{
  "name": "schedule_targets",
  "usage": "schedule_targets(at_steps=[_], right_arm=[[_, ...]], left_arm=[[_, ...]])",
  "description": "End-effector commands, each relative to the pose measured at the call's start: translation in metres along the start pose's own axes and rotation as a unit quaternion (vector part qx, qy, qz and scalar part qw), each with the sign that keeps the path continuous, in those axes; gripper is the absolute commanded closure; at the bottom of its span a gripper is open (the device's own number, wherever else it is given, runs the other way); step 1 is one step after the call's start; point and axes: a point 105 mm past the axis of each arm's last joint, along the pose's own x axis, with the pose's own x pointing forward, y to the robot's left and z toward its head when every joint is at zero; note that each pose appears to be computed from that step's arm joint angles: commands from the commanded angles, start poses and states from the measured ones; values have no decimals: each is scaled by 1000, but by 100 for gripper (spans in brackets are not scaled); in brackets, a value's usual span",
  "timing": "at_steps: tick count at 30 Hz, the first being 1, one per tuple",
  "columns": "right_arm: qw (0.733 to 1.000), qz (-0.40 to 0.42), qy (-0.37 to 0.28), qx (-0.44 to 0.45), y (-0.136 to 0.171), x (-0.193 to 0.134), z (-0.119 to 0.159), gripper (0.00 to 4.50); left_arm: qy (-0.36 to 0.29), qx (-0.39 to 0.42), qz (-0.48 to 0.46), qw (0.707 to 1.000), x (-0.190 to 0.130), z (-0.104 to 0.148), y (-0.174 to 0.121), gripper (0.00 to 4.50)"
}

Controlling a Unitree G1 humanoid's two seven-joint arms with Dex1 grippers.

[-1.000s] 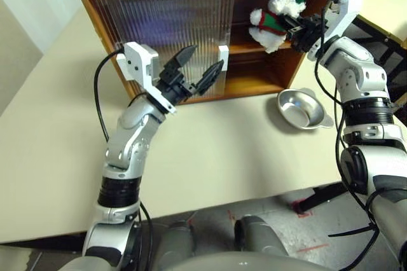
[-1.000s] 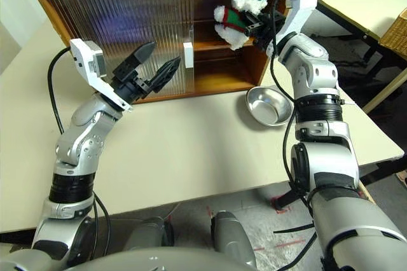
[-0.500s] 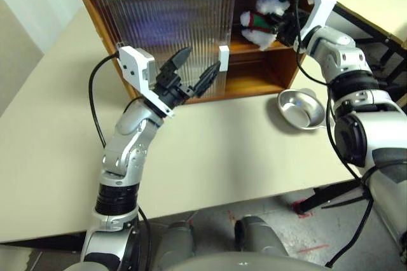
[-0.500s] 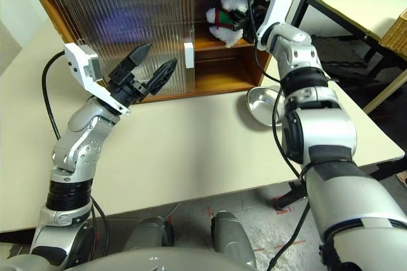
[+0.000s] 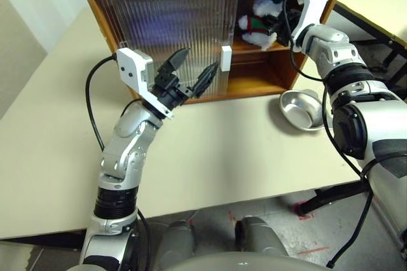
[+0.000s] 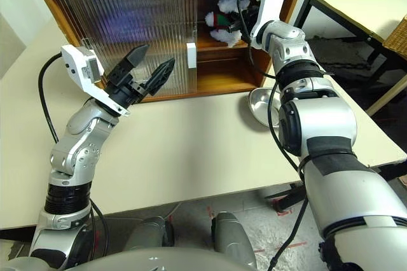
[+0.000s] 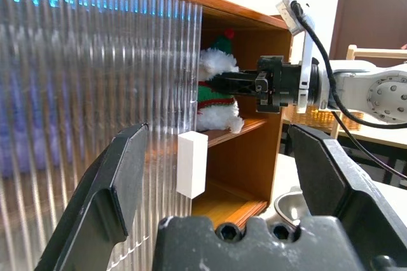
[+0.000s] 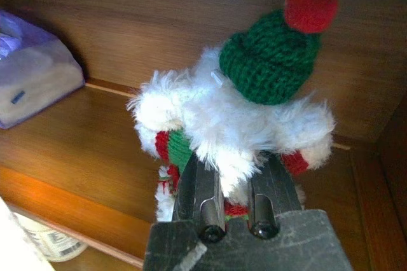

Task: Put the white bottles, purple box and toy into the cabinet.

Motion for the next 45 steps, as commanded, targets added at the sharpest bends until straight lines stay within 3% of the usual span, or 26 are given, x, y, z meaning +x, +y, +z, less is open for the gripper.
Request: schedule_targets(at_steps=[1,7,9,10,20,29,37,42,45], right_arm=[[999,-7,23,-22,3,2,-12,322],[999,-8,-1,-42,2,2,-2,86],[999,-11,-8,-48,1,2,2,17],[999,-12,-10,-50,1,1,2,6],[995,-32,-61,-67,-14,-7,26,6],[996,-5,-79,-50,-18,-33,10,6],[996,0,-84,-6,-24,-93,0,6],[993,-50,-68,82,-56,-136,-10,6],[978,-78,-76,178,-71,-157,-21,6]], left_arm=[[4,1,-1,1000,0,0,-2,0],[4,-1,-5,1000,2,-1,-3,0],[3,-2,-8,1000,3,-1,-4,0],[3,-3,-9,1000,4,-1,-4,0],[3,-8,-21,1000,7,-2,-8,0],[8,-14,-30,999,8,-4,-11,0],[15,-25,-39,999,9,-6,-14,0],[18,-25,-41,999,8,-8,-14,0],[18,-26,-41,999,9,-8,-13,0]])
